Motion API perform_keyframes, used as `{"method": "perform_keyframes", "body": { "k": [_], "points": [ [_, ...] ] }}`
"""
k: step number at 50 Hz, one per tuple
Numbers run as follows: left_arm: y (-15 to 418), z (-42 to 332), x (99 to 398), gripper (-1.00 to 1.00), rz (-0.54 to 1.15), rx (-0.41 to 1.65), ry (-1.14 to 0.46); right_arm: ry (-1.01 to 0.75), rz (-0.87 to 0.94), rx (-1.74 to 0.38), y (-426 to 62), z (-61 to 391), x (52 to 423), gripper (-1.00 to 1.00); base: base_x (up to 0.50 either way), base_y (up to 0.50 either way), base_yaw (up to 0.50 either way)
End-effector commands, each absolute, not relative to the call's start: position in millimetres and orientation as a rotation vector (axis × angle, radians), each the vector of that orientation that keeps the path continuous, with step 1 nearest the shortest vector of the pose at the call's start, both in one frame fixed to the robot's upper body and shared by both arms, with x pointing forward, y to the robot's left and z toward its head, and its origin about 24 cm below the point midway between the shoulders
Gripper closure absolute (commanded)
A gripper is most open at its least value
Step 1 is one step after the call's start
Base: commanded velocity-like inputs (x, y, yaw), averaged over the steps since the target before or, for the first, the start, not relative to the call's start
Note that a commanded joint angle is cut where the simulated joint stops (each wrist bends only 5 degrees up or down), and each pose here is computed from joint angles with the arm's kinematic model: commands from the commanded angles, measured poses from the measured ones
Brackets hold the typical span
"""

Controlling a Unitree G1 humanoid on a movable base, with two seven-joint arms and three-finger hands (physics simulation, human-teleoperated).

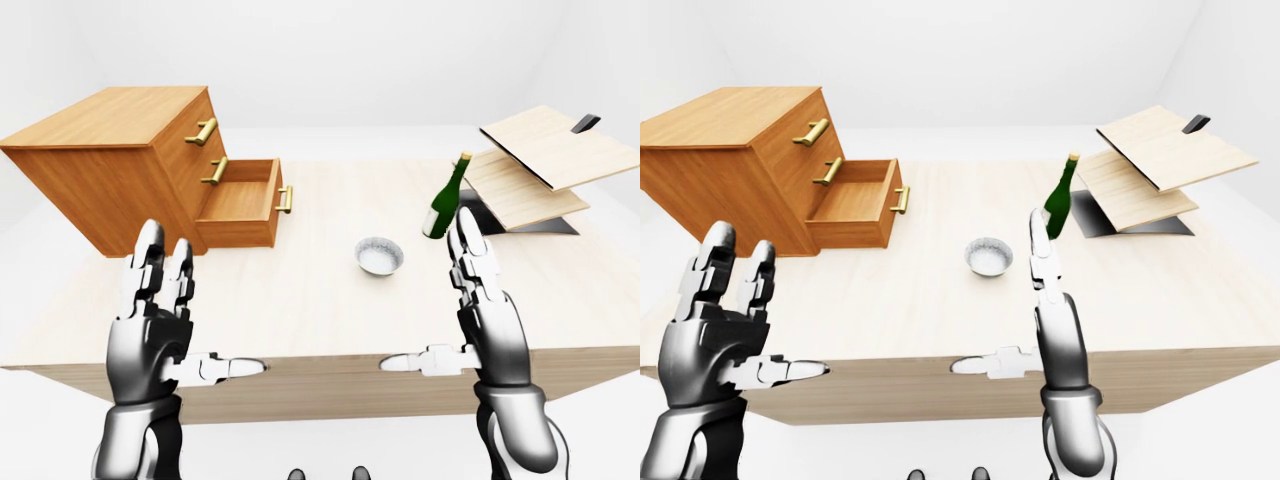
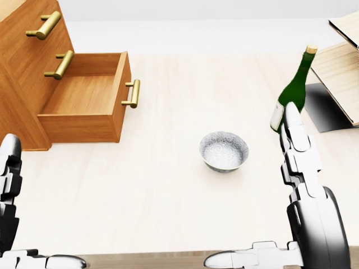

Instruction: Put the bowl on top of the cabinet.

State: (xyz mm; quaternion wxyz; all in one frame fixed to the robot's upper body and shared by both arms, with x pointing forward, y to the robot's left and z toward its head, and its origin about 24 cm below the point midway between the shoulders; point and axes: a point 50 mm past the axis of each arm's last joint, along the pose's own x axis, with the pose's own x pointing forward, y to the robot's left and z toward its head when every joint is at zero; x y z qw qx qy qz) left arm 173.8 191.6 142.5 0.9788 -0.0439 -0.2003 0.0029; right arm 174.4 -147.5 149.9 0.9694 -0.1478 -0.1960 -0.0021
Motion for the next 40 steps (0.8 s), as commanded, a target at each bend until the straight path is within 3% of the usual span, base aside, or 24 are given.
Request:
{"method": "perform_keyframes", "body": {
  "k": [1,40],
  "points": [
    [194.9,149.8,168.9,-1.0,0.015,-0.083,-0.439,-0.395,0.007,-0.308,-145.7,149.9,173.9,-1.0,0.0,0.5,0.0],
    [195.4,150.2,167.8,-1.0,0.018,-0.084,-0.442,-0.388,0.008,-0.262,-145.5,147.5,176.1,-1.0,0.0,0.47,0.0]
  ]
}}
